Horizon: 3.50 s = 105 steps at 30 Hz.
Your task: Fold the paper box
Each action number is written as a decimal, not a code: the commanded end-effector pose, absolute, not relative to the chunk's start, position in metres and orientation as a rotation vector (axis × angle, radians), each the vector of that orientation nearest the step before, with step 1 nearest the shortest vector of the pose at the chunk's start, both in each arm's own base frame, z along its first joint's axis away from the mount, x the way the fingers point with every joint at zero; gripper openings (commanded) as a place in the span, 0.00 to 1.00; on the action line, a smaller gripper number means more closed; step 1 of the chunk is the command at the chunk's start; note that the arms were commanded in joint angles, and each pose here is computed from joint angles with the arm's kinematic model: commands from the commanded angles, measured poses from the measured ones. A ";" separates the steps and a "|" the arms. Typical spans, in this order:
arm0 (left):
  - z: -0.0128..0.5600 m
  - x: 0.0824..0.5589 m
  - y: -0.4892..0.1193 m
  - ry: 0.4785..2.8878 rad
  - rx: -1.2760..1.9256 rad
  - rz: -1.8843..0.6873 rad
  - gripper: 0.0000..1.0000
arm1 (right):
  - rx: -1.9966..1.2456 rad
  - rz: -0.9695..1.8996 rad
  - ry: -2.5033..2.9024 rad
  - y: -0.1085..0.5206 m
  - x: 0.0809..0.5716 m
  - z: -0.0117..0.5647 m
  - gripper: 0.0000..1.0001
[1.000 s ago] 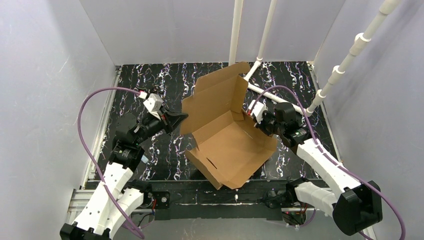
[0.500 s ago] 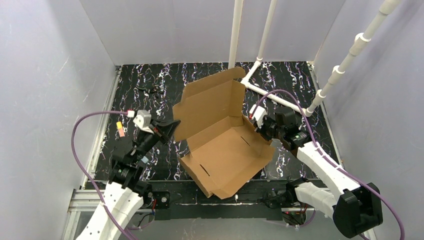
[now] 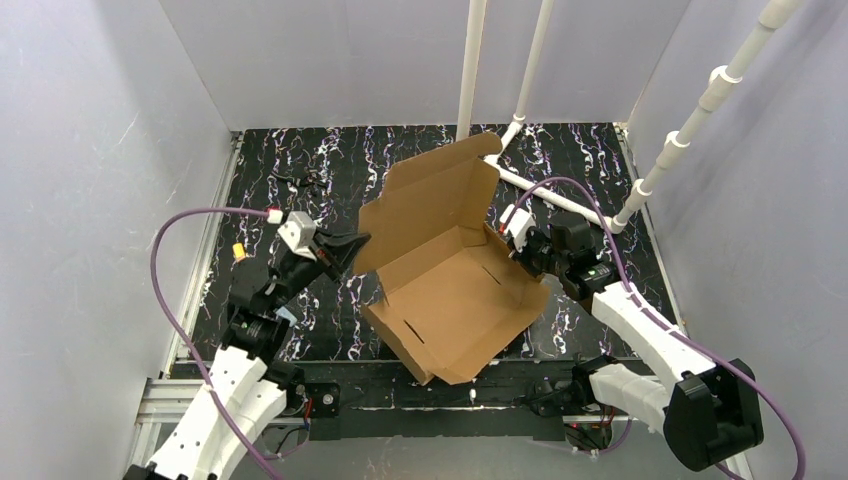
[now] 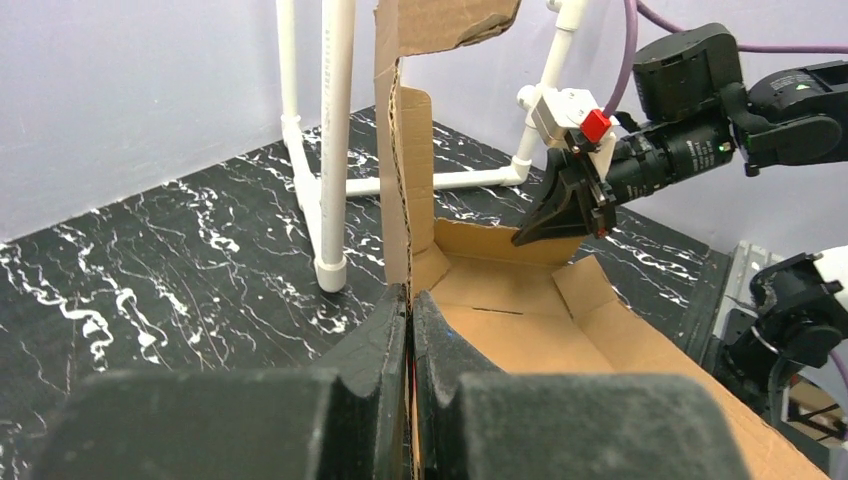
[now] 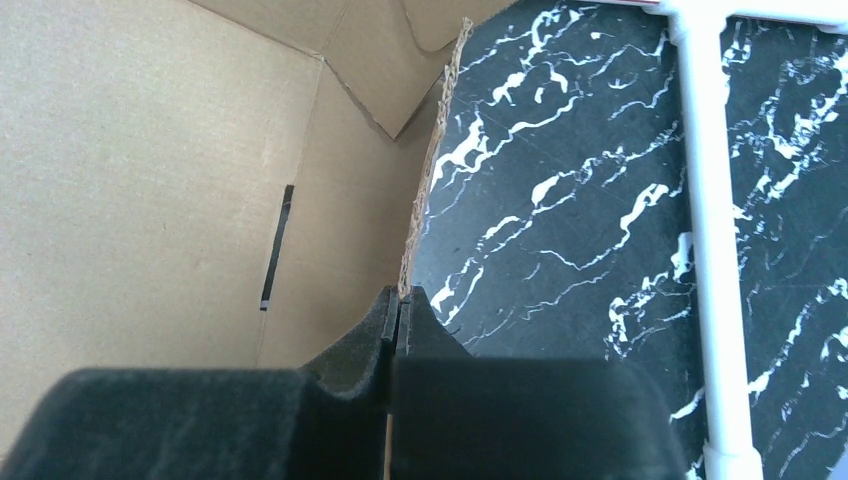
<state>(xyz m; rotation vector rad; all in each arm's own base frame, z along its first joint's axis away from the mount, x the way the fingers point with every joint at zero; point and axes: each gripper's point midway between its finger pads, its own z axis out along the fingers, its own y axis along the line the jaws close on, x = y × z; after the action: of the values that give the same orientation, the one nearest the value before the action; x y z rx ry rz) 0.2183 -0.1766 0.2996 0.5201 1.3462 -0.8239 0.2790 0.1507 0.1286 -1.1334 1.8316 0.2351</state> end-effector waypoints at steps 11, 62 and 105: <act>0.275 0.292 -0.199 1.341 0.564 -0.767 0.00 | -1.006 0.151 1.998 0.113 0.318 0.083 0.39; 0.330 0.314 -0.131 1.812 0.485 -0.685 0.98 | -0.673 0.408 1.797 0.113 0.344 0.123 0.01; 0.234 0.312 -0.188 1.873 0.609 -0.867 0.14 | -0.647 0.464 1.838 0.111 0.345 0.117 0.01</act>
<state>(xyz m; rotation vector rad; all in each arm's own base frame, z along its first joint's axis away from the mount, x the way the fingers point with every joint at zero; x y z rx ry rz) 0.3100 -0.1860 0.2234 0.6074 1.9214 -0.8732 0.3356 0.1081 0.1013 -0.6402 1.8978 0.4569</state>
